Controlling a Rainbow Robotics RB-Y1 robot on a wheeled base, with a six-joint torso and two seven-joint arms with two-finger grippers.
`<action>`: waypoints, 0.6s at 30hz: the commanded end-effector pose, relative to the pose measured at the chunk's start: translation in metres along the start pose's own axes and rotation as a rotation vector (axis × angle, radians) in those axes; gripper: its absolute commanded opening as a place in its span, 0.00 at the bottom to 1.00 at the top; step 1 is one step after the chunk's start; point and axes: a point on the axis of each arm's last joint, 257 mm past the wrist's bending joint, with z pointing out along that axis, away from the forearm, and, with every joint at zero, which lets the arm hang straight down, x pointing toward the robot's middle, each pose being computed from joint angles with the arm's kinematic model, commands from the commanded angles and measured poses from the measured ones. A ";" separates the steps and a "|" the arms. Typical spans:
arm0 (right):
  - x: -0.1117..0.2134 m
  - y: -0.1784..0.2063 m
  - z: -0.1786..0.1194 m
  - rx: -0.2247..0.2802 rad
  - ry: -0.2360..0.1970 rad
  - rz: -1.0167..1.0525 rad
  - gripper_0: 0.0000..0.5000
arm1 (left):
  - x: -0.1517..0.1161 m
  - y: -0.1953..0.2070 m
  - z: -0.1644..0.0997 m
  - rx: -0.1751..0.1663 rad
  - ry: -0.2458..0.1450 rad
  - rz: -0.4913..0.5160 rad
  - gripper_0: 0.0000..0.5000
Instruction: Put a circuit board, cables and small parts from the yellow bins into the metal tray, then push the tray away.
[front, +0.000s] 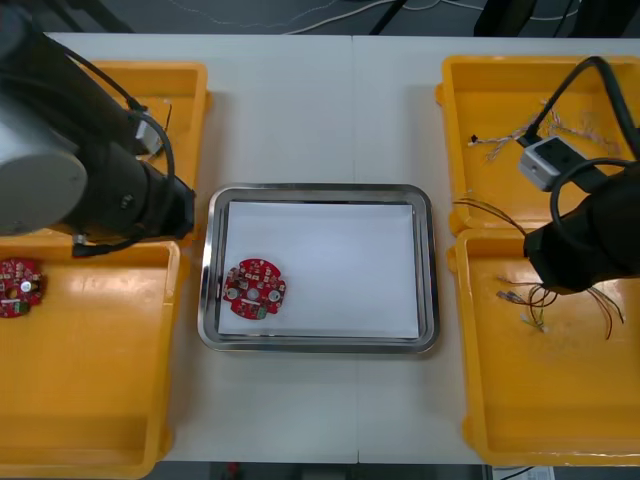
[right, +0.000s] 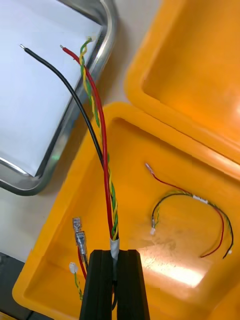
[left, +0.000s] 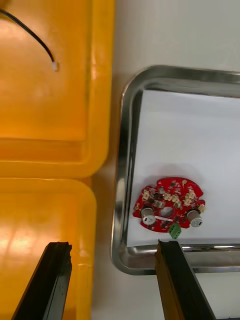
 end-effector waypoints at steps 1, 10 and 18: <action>-0.011 0.012 -0.002 0.032 0.023 -0.177 0.00 | -0.045 0.034 -0.032 -0.012 -0.070 0.142 1.00; -0.036 0.048 0.014 -0.030 0.029 -0.481 0.00 | -0.067 0.082 -0.040 -0.056 -0.068 0.081 1.00; -0.061 0.080 0.026 -0.131 -0.003 -0.747 0.00 | -0.084 0.141 -0.047 -0.143 -0.058 0.060 1.00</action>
